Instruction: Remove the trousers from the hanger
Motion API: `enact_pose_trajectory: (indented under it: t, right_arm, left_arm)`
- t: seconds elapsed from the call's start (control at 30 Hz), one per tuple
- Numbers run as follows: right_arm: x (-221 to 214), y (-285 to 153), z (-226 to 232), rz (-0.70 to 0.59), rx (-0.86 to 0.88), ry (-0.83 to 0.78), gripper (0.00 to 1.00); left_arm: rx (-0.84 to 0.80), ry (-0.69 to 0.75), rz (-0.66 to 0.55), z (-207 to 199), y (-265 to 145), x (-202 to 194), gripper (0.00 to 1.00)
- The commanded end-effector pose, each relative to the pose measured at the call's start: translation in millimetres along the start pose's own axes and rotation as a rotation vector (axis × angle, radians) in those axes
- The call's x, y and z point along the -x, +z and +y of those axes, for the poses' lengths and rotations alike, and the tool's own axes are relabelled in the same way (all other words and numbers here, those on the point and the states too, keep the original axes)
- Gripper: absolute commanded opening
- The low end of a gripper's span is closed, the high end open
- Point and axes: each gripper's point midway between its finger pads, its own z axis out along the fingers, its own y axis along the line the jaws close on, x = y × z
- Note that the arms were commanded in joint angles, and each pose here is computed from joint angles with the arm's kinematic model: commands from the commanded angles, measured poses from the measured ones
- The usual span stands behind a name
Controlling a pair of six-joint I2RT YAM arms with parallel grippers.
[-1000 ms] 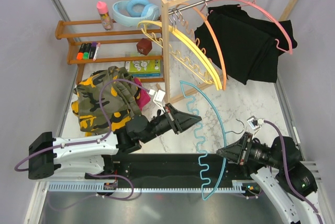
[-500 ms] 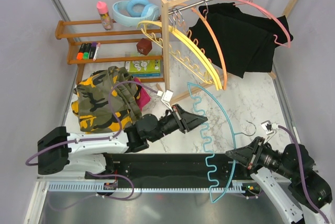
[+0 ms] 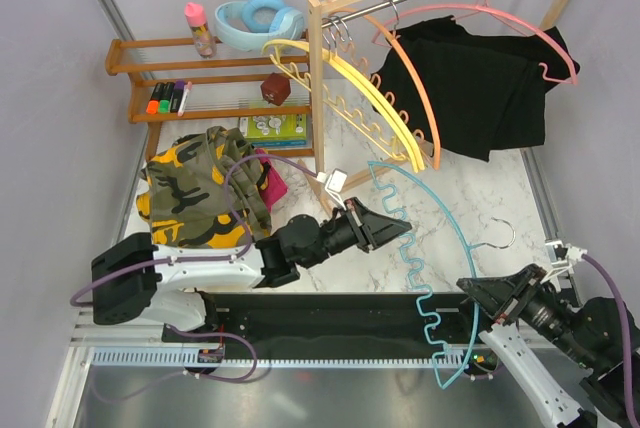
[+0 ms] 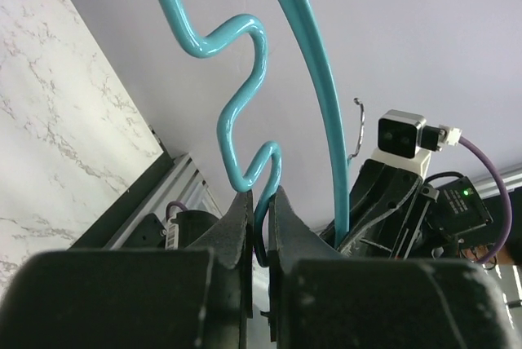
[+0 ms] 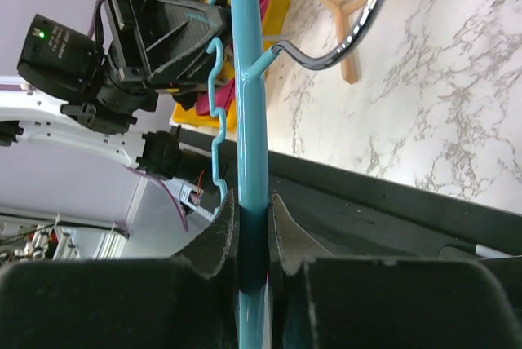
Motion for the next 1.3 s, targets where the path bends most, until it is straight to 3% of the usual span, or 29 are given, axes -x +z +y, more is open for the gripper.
enact_pose_trajectory:
  t: [0.0,0.03,0.07,0.1,0.13,0.23,0.6,0.8,0.97,1.27]
  right_arm:
    - [62.4,-18.8,47.9,-0.276,0.162,-0.068,0.0]
    - [62.9,-16.1,42.8,-0.277,0.136,-0.069,0.0]
    - [59.2,-10.3,31.9,-0.251,0.08,-0.07,0.0]
    - [57.8,-6.2,21.9,-0.24,0.029,-0.085,0.0]
    - [58.6,0.8,8.1,-0.234,-0.041,-0.09,0.0]
    - [58.9,7.5,-13.4,-0.228,-0.147,-0.115,0.0]
    - [102.1,48.3,-41.4,-0.267,-0.379,-0.292,0.0]
    - [121.7,76.8,-35.6,-0.257,-0.385,-0.417,0.0]
    - [156.8,97.5,-36.1,-0.334,-0.453,-0.534,0.0]
    - [201.9,159.7,-1.6,-0.343,-0.392,-0.674,0.0]
  left_arm:
    - [0.197,0.031,0.111,60.8,-0.7,-32.2,0.14]
    - [0.205,0.033,0.112,60.3,0.5,-31.6,0.25]
    - [0.244,0.043,0.132,68.5,-2.5,-35.5,0.47]
    - [0.267,0.052,0.134,72.3,-3.5,-34.8,0.53]
    - [0.3,0.053,0.116,76.1,-6.6,-30.3,0.65]
    - [0.373,0.052,0.084,88.5,-21.4,-22.6,0.82]
    - [0.483,0.112,0.015,97.9,-83.7,6.6,0.86]
    - [0.443,0.158,0.063,83.3,-101.8,8.0,0.84]
    - [0.391,0.175,0.071,70.0,-110.8,11.5,0.79]
    - [0.341,0.19,0.051,48.4,-128.8,25.5,0.77]
